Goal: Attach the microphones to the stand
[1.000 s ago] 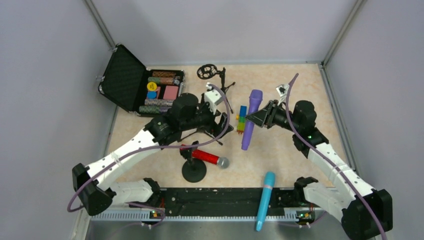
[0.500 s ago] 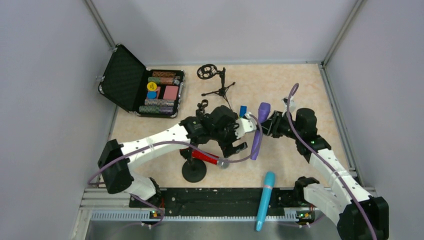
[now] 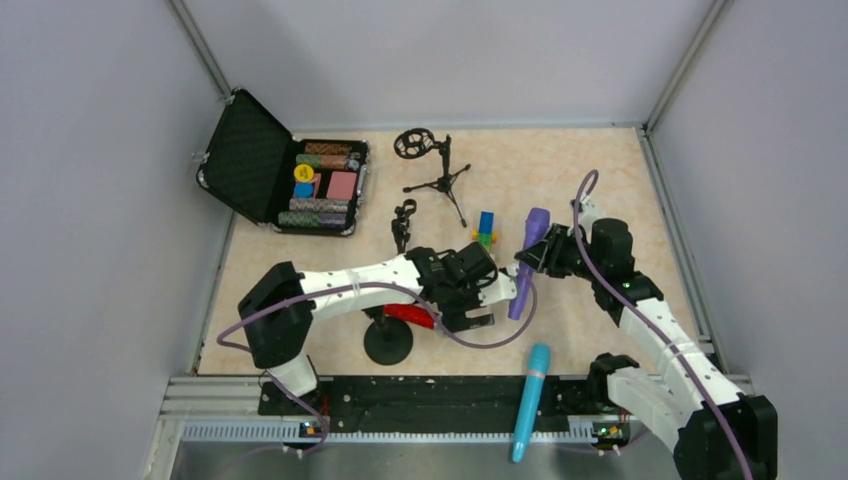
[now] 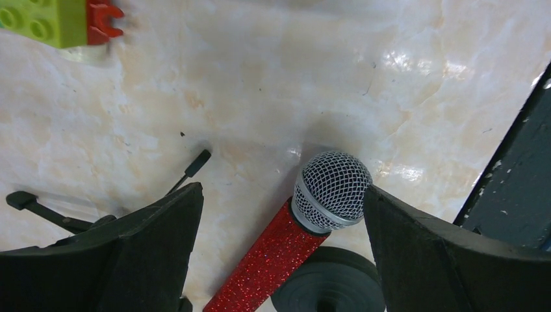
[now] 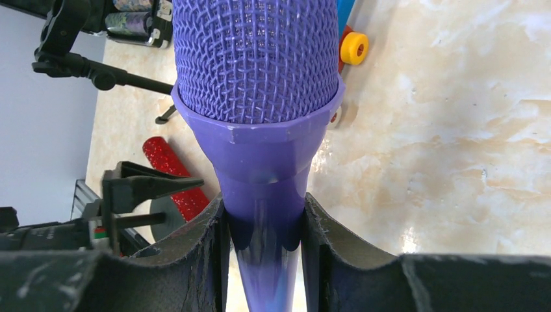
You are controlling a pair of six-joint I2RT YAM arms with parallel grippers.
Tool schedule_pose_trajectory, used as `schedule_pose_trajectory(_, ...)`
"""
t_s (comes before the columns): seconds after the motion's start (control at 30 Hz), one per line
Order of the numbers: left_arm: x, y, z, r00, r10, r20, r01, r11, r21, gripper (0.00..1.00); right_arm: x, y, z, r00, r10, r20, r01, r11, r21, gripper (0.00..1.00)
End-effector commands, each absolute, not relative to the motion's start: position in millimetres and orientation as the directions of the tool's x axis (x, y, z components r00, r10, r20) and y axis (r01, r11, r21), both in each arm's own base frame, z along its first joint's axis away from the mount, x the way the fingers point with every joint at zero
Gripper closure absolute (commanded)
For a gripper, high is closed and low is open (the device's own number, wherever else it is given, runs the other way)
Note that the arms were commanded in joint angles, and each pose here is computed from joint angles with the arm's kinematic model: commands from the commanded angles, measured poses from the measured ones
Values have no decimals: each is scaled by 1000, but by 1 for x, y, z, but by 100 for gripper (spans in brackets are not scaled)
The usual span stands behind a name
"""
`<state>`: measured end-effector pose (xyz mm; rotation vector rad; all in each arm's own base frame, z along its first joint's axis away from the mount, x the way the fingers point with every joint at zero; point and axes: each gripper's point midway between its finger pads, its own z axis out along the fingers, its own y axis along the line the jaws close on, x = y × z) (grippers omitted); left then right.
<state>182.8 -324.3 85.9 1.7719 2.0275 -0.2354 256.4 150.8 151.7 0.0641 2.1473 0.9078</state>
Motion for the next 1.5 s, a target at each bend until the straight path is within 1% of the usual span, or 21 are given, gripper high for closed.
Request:
schedule_pose_trajectory(0.0,188,-316,77,-109,930,-352,963,186,194,3,263,144,158,-648,331,-686,-246,762,599,100)
schedule_pose_trajectory(0.23,176,-309,56,-145,935,-324,971,198,137,5,266,141,154,-645,329,-689,-232,775,588,100)
schedule_pose_trajectory(0.43,166,-307,52,-176,925,-336,971,219,93,6,269,140,154,-641,324,-695,-232,782,578,100)
schedule_pose_trajectory(0.63,162,-293,37,-215,943,-256,965,245,93,6,270,140,154,-638,321,-700,-234,785,573,100)
schedule_pose_trajectory(0.77,167,-288,26,-229,948,-220,958,260,124,7,271,139,155,-635,321,-703,-232,788,570,100)
schedule_pose_trajectory(0.8,169,-288,24,-227,949,-218,957,259,131,9,272,139,155,-635,321,-703,-233,788,570,100)
schedule_pose_trajectory(0.87,170,-289,22,-221,951,-216,958,253,136,15,272,139,158,-630,322,-706,-235,788,569,100)
schedule_pose_trajectory(0.93,170,-291,21,-219,950,-224,958,252,134,26,274,139,162,-624,324,-711,-239,787,569,100)
schedule_pose_trajectory(1.0,170,-295,20,-214,948,-234,961,248,126,39,277,140,168,-615,326,-717,-247,784,569,100)
schedule_pose_trajectory(1.17,171,-317,30,-212,931,-297,964,249,94,61,285,137,184,-581,330,-744,-251,797,549,100)
schedule_pose_trajectory(1.3,180,-336,44,-189,911,-367,959,251,128,64,300,123,204,-516,346,-783,-205,838,505,100)
schedule_pose_trajectory(1.47,192,-350,62,-136,897,-420,952,235,194,66,321,109,257,-385,366,-847,-186,869,459,100)
